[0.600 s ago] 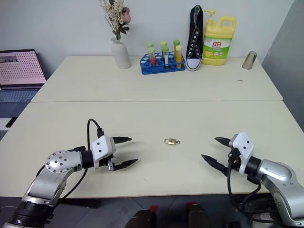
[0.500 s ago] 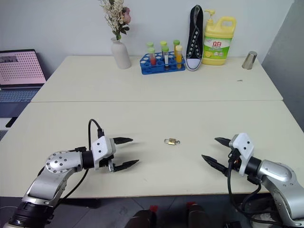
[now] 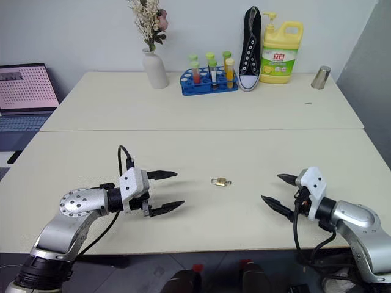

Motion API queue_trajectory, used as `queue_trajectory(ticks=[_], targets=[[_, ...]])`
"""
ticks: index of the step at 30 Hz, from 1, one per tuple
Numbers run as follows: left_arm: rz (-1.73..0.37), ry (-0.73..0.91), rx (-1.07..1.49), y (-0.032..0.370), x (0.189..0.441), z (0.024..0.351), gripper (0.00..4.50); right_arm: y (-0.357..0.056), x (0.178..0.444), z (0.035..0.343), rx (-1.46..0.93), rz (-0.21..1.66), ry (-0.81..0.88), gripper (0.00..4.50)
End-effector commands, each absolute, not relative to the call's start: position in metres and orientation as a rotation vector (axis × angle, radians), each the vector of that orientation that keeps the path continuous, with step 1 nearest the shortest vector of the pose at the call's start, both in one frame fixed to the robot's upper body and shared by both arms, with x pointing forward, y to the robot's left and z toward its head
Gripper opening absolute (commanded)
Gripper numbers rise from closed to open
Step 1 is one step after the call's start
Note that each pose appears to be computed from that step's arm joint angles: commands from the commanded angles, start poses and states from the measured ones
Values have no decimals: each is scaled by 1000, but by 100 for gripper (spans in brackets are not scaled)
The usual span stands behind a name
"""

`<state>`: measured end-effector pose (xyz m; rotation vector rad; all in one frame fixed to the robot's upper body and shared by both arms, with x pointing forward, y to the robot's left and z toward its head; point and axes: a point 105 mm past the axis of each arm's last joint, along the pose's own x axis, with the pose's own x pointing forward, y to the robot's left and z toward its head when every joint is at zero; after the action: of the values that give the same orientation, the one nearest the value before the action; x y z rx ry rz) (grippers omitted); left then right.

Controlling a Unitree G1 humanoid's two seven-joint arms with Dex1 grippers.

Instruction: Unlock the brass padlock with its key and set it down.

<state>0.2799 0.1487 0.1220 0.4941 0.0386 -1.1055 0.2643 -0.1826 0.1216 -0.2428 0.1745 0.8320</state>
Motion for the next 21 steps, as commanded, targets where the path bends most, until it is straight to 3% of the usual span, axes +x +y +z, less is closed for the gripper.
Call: queue_trajectory(ticks=[1,7,13,21], targets=[[-1118,-41,534,141,285,134,435,-174,267,130,-276,853,145,450],[-1118,-49,583,139,300,132,435,-170,269,129,-253,784,185,450],[-1206,-66,582,121,306,128,435,-154,241,131,-208,870,274,450],[-1301,-42,613,87,345,118,435,-135,229,143,-184,892,262,450]])
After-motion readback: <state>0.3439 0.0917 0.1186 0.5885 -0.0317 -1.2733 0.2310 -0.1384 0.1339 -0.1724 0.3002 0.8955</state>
